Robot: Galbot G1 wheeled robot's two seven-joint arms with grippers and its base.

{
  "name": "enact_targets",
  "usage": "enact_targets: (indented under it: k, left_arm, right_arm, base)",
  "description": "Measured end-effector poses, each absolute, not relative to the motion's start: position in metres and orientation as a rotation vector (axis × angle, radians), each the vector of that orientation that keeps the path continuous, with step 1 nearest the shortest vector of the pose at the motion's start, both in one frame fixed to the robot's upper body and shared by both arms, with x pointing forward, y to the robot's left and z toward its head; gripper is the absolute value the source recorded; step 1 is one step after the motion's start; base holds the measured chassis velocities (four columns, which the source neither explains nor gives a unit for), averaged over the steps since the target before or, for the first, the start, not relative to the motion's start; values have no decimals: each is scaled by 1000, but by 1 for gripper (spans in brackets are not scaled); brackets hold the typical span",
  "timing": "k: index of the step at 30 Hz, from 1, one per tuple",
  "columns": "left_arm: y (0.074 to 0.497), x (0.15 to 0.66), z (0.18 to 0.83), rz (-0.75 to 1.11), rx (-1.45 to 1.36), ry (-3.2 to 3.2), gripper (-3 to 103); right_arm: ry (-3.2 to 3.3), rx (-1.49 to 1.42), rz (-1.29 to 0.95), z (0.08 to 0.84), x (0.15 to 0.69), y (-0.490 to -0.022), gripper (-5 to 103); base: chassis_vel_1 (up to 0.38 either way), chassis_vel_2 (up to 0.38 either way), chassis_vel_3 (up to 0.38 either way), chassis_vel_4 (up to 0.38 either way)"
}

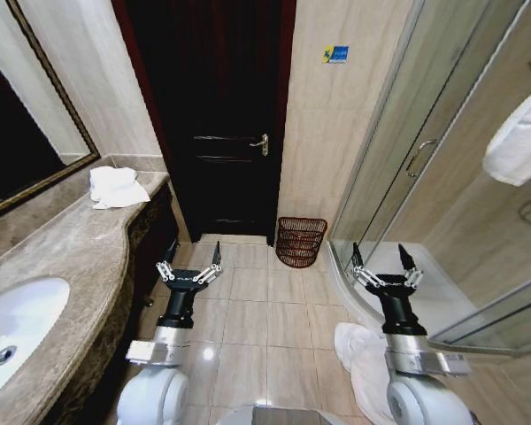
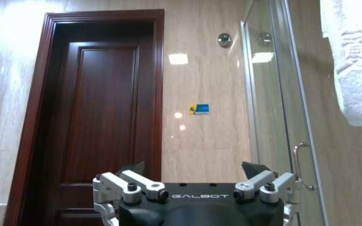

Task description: Discard the used towel into the hamper.

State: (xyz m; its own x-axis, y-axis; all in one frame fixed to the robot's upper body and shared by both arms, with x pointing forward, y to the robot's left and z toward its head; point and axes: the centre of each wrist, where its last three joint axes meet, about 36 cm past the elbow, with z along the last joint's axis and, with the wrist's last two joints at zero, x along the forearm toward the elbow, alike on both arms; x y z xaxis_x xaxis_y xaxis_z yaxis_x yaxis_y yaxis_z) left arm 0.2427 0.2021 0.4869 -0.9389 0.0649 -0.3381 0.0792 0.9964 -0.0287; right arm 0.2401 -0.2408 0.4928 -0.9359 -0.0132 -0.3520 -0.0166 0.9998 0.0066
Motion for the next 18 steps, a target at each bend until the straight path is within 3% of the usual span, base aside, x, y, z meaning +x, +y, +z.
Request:
enact_targets:
  k: [18]
  left_arm:
    - [199,241,482,-60,120,2807,100]
  right_arm:
    - [2783,-44,12,490,239,-240,100]
  base:
    - [-24,21,21,-18]
